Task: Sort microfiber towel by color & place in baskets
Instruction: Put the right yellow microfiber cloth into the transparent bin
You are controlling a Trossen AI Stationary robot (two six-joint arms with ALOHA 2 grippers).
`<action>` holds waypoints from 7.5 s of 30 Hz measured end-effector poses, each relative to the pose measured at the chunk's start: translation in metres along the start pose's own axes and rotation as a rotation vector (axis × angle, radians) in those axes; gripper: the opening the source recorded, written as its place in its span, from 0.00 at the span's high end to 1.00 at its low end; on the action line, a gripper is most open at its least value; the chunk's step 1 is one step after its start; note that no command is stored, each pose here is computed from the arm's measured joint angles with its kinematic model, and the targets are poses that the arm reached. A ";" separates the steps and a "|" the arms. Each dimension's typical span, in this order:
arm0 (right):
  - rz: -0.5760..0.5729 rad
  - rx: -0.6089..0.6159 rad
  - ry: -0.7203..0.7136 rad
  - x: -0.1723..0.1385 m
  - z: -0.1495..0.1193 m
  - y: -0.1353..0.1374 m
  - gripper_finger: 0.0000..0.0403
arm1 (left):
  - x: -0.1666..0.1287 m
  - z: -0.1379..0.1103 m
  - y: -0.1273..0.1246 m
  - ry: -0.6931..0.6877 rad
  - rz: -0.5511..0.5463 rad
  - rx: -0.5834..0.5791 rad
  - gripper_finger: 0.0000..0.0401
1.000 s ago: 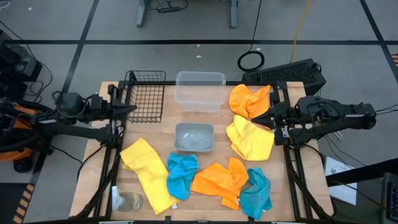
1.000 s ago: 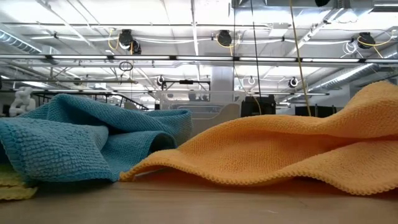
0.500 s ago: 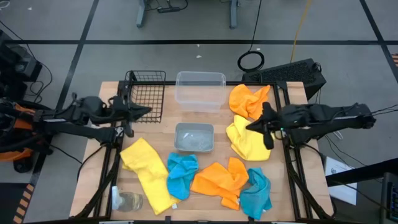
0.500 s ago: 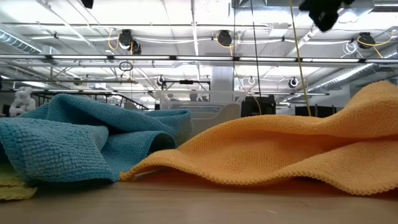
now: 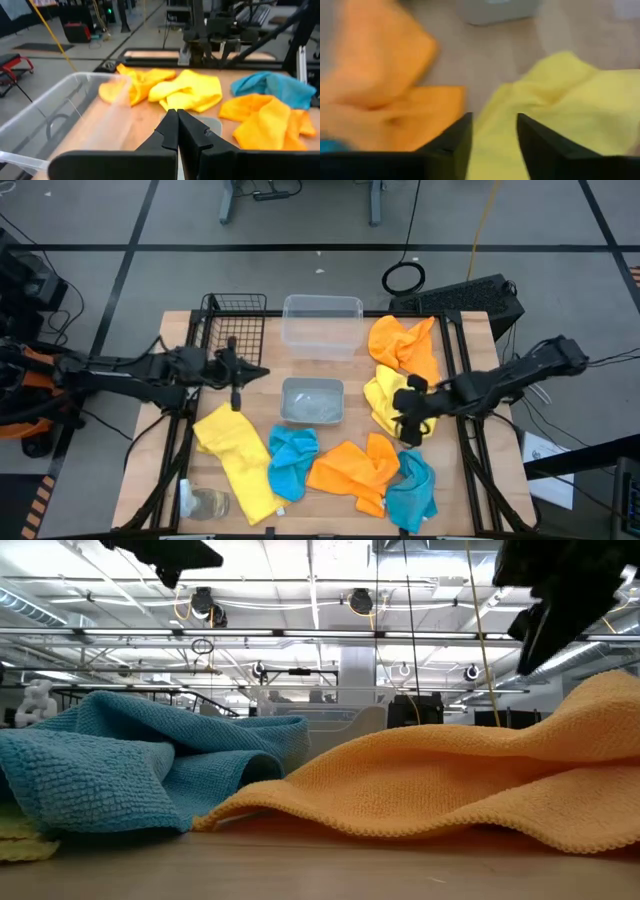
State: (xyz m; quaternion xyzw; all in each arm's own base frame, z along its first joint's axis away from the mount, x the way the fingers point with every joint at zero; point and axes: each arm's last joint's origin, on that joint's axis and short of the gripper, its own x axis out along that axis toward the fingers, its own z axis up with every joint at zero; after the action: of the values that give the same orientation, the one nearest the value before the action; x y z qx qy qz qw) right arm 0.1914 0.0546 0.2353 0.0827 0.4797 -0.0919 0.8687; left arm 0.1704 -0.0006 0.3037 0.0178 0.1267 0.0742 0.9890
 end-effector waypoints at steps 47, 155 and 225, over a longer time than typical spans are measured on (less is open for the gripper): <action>-0.131 -0.225 0.373 0.084 -0.022 -0.027 0.16 | 0.033 -0.016 -0.017 0.030 -0.081 0.043 1.00; -0.478 -0.448 -0.802 -0.005 0.157 0.117 1.00 | 0.119 -0.023 -0.069 -0.341 -0.276 0.407 0.45; -0.467 -0.147 -0.736 0.050 0.146 0.125 0.26 | 0.117 -0.010 -0.065 -0.439 -0.179 0.345 0.98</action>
State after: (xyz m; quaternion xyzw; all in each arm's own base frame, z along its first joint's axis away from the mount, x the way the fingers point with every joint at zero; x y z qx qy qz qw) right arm 0.3671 0.1378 0.2767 -0.1282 0.1495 -0.2748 0.9411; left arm 0.2890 -0.0468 0.2617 0.1900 -0.0786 -0.0415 0.9777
